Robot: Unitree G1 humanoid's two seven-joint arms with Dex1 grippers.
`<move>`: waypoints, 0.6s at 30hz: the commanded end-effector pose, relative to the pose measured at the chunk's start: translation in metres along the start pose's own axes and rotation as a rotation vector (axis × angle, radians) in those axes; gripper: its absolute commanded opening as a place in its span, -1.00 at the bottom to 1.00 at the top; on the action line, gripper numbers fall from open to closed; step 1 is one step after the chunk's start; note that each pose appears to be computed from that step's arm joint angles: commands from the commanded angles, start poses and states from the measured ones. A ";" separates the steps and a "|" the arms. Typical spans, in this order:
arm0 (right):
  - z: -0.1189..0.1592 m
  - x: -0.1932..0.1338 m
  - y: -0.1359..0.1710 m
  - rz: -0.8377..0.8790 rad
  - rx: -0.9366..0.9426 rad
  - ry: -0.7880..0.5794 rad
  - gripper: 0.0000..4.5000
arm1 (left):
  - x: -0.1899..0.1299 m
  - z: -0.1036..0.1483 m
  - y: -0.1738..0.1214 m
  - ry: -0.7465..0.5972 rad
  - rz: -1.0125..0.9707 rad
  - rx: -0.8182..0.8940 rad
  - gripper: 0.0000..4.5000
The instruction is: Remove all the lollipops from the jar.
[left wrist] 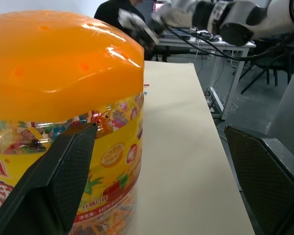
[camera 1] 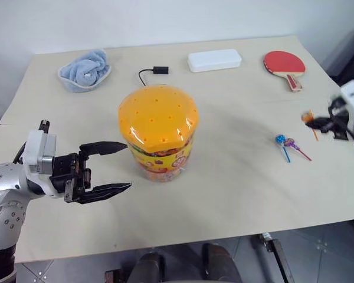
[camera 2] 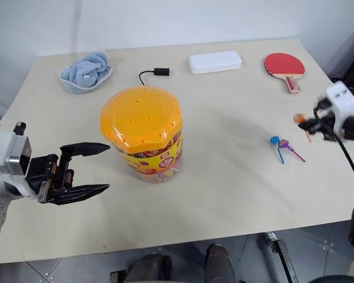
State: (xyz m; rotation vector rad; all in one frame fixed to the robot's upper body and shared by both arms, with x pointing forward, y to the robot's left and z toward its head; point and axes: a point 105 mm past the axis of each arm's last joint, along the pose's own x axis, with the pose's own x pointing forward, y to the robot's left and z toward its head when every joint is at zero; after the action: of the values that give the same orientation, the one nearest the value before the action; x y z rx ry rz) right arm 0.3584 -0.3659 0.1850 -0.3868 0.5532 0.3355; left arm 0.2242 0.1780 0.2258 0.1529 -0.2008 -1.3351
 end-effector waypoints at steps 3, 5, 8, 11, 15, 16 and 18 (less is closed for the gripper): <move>-0.038 0.002 -0.013 -0.090 0.066 0.050 -0.65 | 0.004 0.007 0.002 -0.021 0.009 0.022 0.96; -0.042 0.001 -0.015 -0.100 0.088 0.042 -0.34 | 0.003 0.009 0.002 -0.018 0.017 0.027 0.96; -0.045 -0.004 -0.015 -0.080 0.095 0.046 0.09 | -0.001 0.016 0.002 -0.018 0.028 0.027 0.96; -0.035 -0.015 -0.021 -0.089 0.083 -0.034 0.53 | -0.007 0.014 0.008 0.007 0.096 0.016 0.96; -0.003 -0.036 -0.017 0.000 -0.001 -0.266 0.97 | -0.028 0.003 0.023 0.074 0.248 0.024 0.96; 0.008 -0.045 -0.013 0.032 -0.045 -0.357 0.97 | -0.035 -0.001 0.029 0.105 0.310 0.036 0.96; 0.042 -0.071 -0.004 0.111 -0.096 -0.642 0.97 | -0.048 -0.008 0.042 0.193 0.428 0.089 0.96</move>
State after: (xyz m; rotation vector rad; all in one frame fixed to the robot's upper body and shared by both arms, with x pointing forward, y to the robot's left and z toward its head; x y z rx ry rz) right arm 0.3328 -0.3758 0.2044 -0.2826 0.2065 0.4790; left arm 0.2498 0.2199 0.2187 0.2001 -0.1109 -0.9901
